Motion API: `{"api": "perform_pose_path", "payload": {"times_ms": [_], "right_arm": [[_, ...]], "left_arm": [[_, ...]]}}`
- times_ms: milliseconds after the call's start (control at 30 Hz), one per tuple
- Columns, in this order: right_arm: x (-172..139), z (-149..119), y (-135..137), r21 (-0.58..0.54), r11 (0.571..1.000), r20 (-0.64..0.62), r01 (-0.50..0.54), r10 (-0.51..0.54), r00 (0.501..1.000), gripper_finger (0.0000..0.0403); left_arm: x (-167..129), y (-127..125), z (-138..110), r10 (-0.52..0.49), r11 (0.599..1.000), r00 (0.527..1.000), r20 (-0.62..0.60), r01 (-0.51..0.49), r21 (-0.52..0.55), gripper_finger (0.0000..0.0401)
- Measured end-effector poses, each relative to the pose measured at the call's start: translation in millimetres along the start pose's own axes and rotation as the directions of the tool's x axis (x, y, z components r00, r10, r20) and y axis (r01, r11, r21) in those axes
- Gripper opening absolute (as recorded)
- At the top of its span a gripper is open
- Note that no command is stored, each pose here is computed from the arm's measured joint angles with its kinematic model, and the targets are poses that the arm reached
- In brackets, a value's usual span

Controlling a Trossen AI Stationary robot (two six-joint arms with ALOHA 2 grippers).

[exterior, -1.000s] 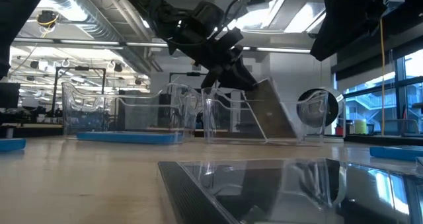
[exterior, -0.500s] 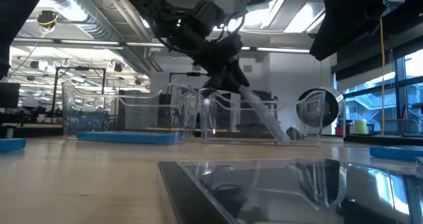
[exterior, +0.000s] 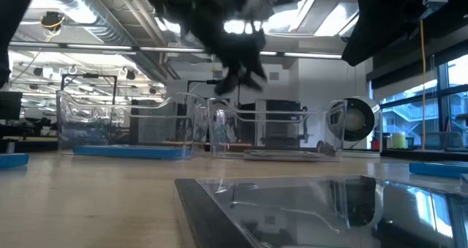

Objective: Pick & place jewel cases by type
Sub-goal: Put the left blue CD case into the left transparent bin

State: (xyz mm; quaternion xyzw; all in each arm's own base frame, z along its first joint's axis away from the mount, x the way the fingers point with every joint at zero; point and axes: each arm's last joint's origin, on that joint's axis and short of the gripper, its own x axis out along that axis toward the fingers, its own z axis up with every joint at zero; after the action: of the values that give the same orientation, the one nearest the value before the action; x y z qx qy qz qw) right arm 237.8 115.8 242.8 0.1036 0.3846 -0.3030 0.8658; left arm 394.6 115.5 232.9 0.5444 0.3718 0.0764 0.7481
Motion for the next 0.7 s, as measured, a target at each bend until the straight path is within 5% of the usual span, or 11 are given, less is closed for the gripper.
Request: {"api": "perform_pose_path", "payload": {"times_ms": [167,300,467,600,700], "right_arm": [[4,-2,2,-0.016,0.999,0.033,0.038,-0.038,0.999,0.017],[9,-5,5,-0.06,0.997,0.026,0.055,-0.053,0.998,0.017],[15,-8,9,-0.096,0.993,0.02,0.068,-0.067,0.998,0.017],[22,-12,13,-0.115,0.989,0.018,0.089,-0.088,0.996,0.017],[28,-14,19,-0.117,0.987,0.053,0.108,-0.103,0.993,0.017]], "left_arm": [[-63,45,7,0.149,0.977,0.986,0.08,-0.135,-0.164,0.0141],[-131,70,4,0.204,0.899,0.97,0.132,-0.132,-0.418,0.0143],[-204,59,-5,-0.008,0.805,0.963,0.269,0.166,-0.569,0.0141],[-248,34,-4,-0.275,0.655,0.856,0.438,0.5,-0.566,0.0143],[-268,16,10,-0.349,0.55,0.779,0.52,0.62,-0.559,0.0143]]}}
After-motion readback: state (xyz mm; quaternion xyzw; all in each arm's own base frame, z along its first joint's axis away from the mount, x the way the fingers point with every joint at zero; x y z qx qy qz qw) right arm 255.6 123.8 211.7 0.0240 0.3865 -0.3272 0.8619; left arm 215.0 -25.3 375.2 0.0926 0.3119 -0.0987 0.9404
